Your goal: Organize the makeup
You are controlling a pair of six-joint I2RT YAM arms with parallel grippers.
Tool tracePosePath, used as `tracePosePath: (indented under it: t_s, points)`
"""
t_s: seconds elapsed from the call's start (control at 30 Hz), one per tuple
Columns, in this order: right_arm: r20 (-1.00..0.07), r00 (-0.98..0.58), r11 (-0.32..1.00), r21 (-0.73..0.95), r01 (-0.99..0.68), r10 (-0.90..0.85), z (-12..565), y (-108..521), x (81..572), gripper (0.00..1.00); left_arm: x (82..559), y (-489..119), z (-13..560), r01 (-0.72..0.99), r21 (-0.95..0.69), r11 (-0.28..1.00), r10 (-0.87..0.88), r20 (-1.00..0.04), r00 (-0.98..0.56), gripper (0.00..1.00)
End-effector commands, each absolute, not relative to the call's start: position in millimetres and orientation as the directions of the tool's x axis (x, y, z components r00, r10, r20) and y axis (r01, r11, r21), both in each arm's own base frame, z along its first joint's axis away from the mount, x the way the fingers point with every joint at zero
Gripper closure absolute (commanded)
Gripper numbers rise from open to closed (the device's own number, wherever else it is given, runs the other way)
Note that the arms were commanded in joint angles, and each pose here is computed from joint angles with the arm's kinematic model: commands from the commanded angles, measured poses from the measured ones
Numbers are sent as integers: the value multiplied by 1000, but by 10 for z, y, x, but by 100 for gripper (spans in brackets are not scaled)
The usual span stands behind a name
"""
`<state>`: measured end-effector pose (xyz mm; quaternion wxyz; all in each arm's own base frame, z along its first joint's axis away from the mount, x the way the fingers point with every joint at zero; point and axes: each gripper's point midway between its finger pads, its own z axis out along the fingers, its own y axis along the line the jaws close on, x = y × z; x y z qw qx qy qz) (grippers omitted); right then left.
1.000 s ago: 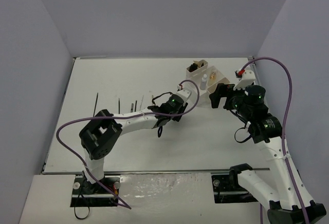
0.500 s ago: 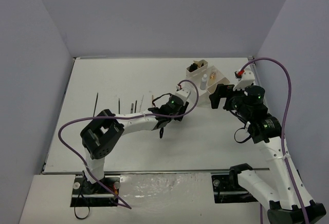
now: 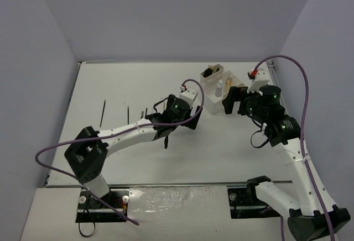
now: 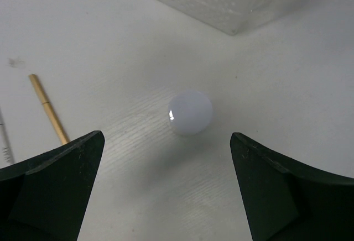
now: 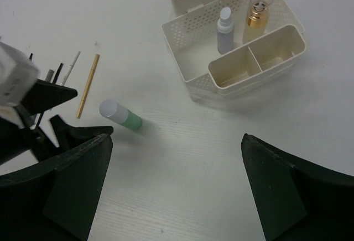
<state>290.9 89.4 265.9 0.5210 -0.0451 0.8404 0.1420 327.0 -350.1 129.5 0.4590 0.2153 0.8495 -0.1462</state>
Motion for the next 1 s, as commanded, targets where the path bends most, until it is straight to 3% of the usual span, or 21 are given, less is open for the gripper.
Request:
tracePosePath:
  t_s: [0.0, 0.23, 0.5, 0.7, 0.97]
  points:
    - [-896, -443, 935, 170, -311, 16, 2821, 1148, 3076, 0, 3282, -3200, 2474, 421, -88, 903, 81, -927, -367, 3]
    - [-844, -521, 914, 105, -391, -126, 2465, 1729, 3205, 0, 3219, -2095, 2896, 246, -154, 957, -41, -911, -409, 3]
    - [-760, -598, 894, 50, -444, -254, 1951, 2221, 3268, 2, 2986, -929, 2939, 60, -79, 995, -48, -913, -406, 3]
    - [-697, -649, 898, 16, -439, -305, 1606, 2379, 3344, 5, 2755, -488, 2810, -28, -20, 999, -30, -925, -378, 3]
    - [-618, -704, 908, -41, -417, -351, 1230, 2426, 3453, 12, 2651, -334, 2582, -65, 24, 998, -4, -916, -401, 3]
